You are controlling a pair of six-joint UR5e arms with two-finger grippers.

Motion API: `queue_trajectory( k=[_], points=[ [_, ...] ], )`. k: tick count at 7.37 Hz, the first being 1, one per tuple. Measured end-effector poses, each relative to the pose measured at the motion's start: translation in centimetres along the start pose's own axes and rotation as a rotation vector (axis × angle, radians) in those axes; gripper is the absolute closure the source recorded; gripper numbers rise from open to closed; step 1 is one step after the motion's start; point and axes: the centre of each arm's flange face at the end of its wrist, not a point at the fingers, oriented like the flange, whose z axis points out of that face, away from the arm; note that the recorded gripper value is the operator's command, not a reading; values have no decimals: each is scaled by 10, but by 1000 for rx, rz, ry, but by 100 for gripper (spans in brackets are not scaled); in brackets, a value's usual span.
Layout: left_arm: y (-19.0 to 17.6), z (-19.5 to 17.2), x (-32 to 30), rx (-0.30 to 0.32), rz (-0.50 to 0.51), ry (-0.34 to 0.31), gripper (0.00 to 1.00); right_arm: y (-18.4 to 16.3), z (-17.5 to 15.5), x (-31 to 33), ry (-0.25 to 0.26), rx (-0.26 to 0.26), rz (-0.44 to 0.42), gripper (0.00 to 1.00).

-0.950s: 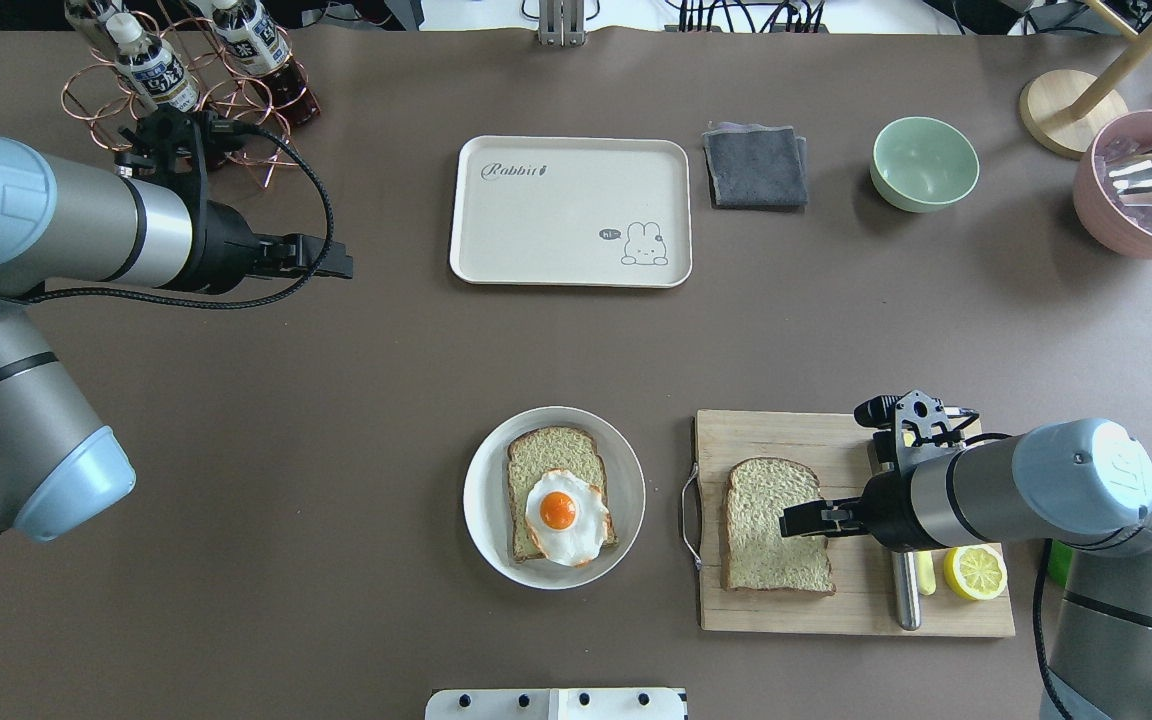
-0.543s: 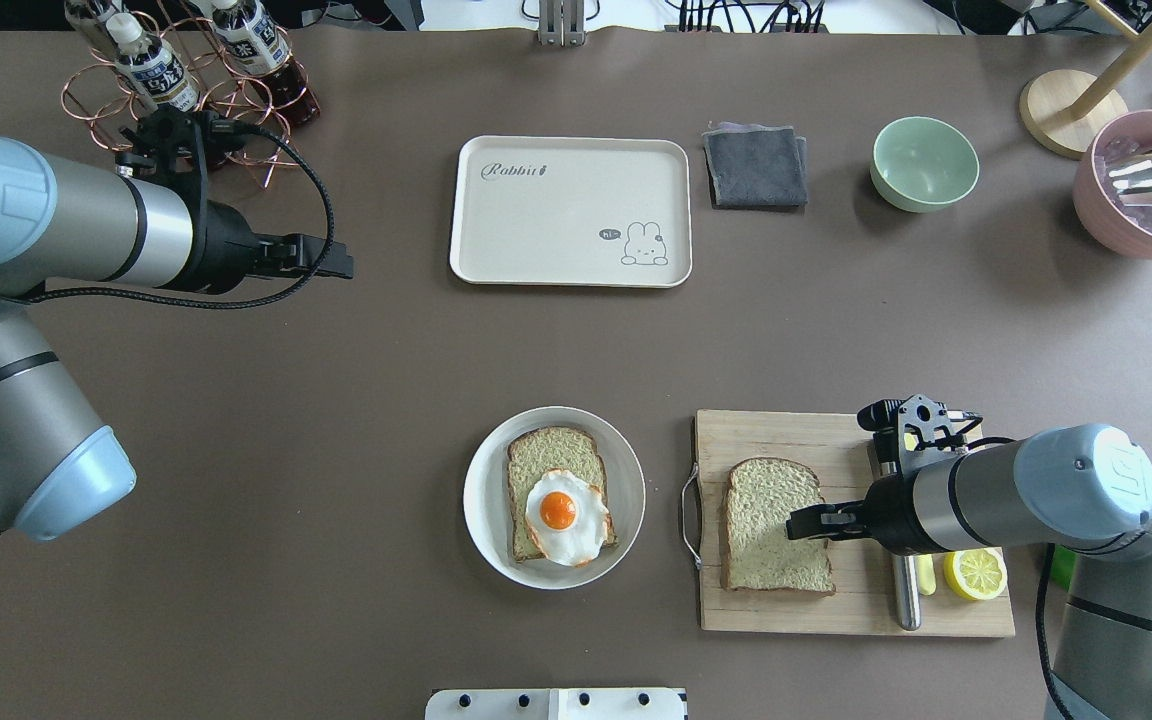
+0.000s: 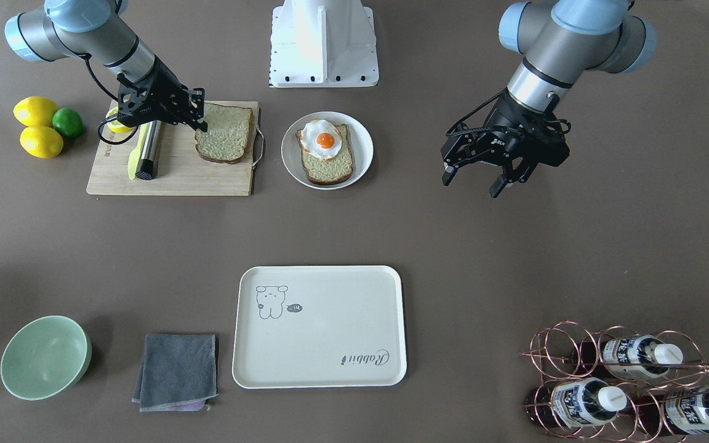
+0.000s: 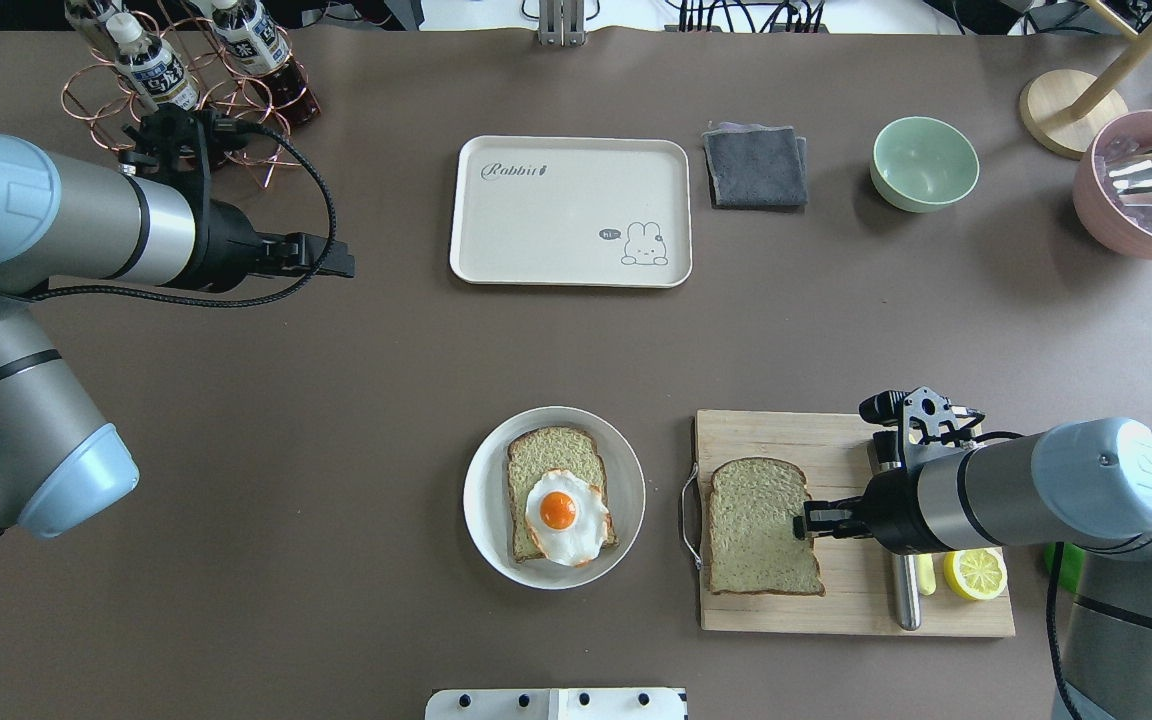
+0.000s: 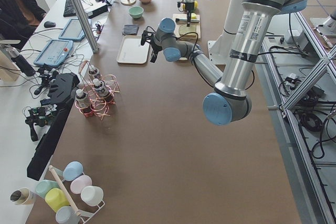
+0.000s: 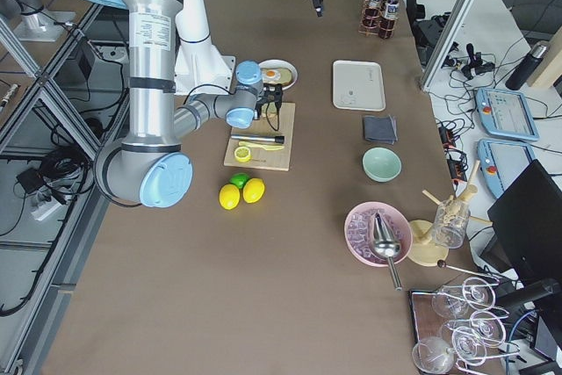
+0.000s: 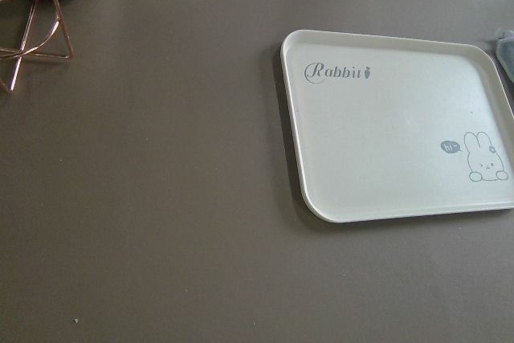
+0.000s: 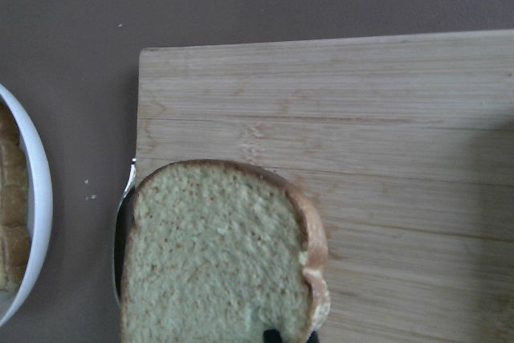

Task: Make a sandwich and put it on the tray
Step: 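Carry the bread slice with the right gripper onto the egg on the plate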

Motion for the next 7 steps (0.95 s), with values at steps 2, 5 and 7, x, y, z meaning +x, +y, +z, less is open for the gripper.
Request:
queue_trajectory(
  k=[2, 5, 7],
  points=[
    [0, 1, 0, -4, 1, 0, 3, -9, -33, -17, -68, -15, 16, 100],
    [0, 2, -1, -5, 0, -1, 3, -27, -41, -57, -227, -2, 72, 100],
    [1, 2, -2, -5, 0, -3, 3, -36, -19, -87, -266, -1, 79, 100]
  ],
)
